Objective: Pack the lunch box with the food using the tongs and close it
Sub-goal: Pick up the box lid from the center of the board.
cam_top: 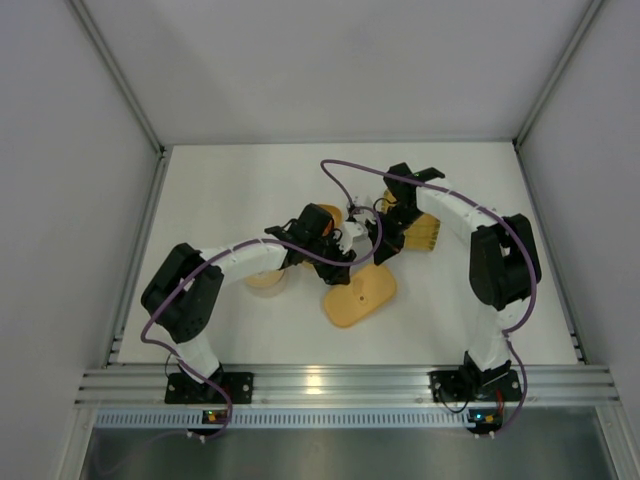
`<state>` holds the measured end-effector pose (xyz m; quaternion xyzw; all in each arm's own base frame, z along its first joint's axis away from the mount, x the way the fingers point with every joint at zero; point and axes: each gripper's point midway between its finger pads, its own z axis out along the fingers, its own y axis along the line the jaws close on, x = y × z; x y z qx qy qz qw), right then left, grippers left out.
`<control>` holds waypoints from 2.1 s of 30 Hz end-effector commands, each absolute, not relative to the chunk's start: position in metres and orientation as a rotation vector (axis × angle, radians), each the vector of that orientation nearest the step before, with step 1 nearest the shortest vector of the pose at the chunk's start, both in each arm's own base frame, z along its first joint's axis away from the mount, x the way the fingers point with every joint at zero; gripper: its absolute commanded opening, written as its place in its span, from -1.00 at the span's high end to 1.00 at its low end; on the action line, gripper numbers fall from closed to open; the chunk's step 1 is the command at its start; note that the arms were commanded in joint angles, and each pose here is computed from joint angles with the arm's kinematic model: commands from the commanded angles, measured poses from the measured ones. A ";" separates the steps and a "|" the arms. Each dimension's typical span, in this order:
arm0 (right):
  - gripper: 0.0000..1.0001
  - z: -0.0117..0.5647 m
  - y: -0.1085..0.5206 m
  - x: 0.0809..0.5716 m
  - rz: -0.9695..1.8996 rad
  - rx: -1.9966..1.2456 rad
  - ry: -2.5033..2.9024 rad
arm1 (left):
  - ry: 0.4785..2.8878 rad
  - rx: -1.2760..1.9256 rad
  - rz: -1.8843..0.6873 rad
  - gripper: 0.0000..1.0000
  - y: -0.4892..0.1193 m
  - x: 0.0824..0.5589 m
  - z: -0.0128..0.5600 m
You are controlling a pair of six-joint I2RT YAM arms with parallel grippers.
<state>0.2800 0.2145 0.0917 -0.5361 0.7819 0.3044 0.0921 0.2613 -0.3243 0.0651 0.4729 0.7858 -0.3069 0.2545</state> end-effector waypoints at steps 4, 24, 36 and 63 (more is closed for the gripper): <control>1.00 0.125 0.236 0.270 0.972 -1.633 2.171 | 2.063 1.299 -0.981 0.17 -0.340 0.252 0.080; 1.00 0.127 0.238 0.275 0.964 -1.610 2.173 | 2.173 1.251 -0.969 1.00 -0.333 0.248 0.065; 0.63 0.132 0.241 0.284 0.940 -1.554 2.195 | 2.177 1.221 -0.961 1.00 -0.323 0.239 0.081; -0.99 0.257 0.226 0.373 0.727 -0.911 2.035 | 2.299 0.941 -0.667 1.00 -0.288 0.264 0.135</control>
